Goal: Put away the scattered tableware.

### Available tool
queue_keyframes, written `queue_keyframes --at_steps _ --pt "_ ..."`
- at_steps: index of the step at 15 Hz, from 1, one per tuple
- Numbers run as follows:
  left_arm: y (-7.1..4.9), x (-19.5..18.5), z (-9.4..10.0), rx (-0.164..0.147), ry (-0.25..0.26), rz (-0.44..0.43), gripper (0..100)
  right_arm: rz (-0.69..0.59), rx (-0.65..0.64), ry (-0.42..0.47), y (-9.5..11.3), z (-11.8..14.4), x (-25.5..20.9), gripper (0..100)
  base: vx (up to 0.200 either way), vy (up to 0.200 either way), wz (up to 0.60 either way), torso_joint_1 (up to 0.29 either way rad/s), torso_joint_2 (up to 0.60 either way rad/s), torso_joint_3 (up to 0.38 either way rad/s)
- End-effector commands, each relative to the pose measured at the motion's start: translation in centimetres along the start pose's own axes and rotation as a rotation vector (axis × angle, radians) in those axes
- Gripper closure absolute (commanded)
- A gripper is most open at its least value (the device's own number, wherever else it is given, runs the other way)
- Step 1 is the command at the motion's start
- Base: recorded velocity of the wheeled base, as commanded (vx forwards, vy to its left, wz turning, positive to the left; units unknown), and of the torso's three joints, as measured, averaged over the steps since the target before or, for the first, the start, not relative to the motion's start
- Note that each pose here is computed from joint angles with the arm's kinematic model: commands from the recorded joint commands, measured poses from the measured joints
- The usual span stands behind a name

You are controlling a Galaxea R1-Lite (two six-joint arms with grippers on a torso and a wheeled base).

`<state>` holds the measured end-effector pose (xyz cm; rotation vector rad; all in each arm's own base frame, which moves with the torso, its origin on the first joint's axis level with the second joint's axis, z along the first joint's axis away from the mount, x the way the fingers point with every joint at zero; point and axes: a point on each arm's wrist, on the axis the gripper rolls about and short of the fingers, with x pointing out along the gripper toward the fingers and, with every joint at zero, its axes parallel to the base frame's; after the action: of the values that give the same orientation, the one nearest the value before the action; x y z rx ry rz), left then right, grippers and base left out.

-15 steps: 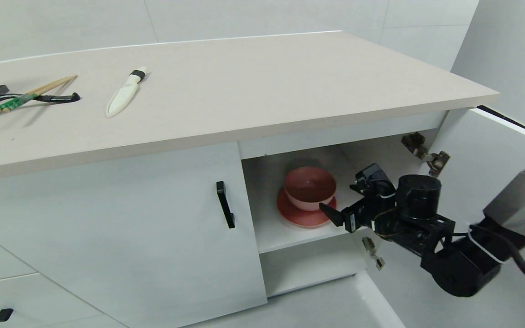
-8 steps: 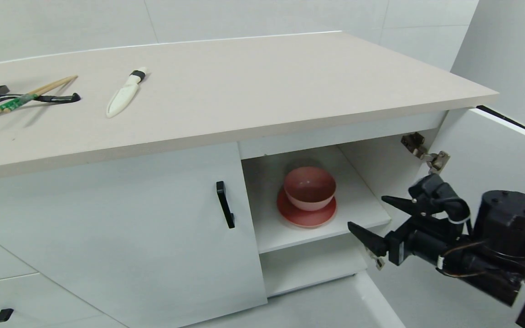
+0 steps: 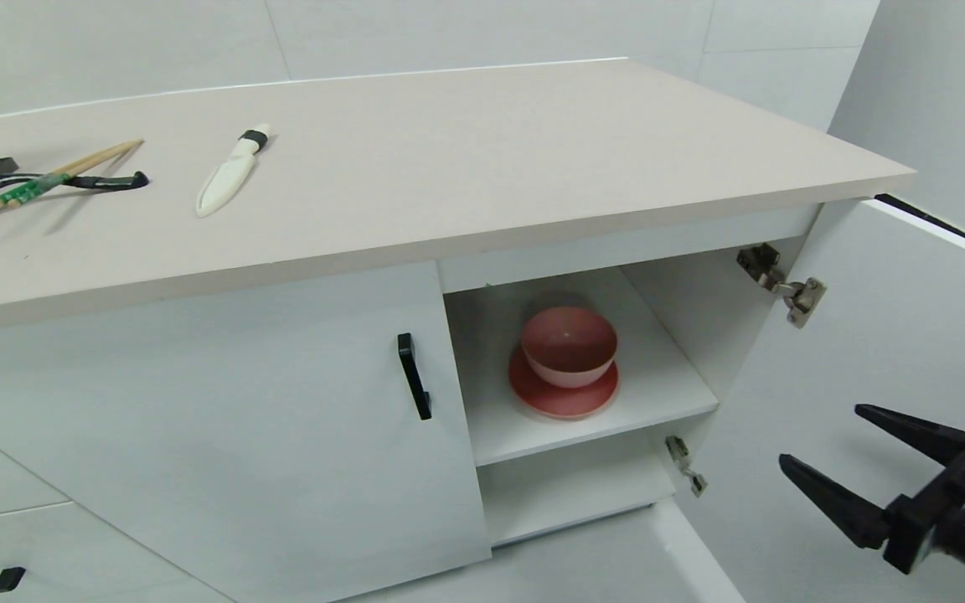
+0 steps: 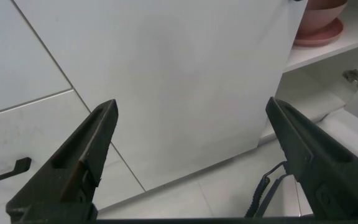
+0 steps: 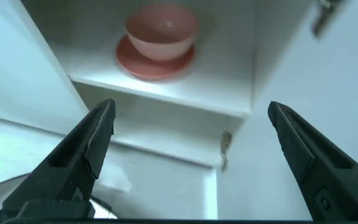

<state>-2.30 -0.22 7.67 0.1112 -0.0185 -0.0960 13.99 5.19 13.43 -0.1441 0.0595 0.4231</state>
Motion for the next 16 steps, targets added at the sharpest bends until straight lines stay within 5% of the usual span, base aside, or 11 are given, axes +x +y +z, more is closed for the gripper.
queue_keyframes --at_steps 1,6,10,13,16 --pt "0.0 0.0 0.0 0.000 0.001 0.000 0 -0.098 0.005 -0.065 -0.7 0.6 -3.2 0 -0.200 0.000 0.00 0.002 0.00 0.002" --pt "0.0 0.0 0.0 -0.002 0.002 0.000 0 -0.139 0.031 -0.009 0.2 -1.1 -9.6 0 -0.200 0.000 0.00 0.001 0.00 0.004" --pt "0.0 0.0 0.0 0.000 0.002 0.000 0 -0.348 0.046 -0.113 2.2 -4.6 -15.9 0 -0.200 -0.050 0.00 0.002 0.00 0.004" --pt "0.0 0.0 0.0 0.004 0.001 0.000 0 -0.476 0.085 -0.067 2.7 -6.8 -16.5 0 -0.200 -0.200 0.00 0.009 0.00 -0.001" --pt "0.0 0.0 0.0 0.003 0.001 0.000 0 -0.462 0.110 -0.044 2.7 -7.1 -16.4 0 -0.133 -0.133 0.00 0.003 0.00 0.003"
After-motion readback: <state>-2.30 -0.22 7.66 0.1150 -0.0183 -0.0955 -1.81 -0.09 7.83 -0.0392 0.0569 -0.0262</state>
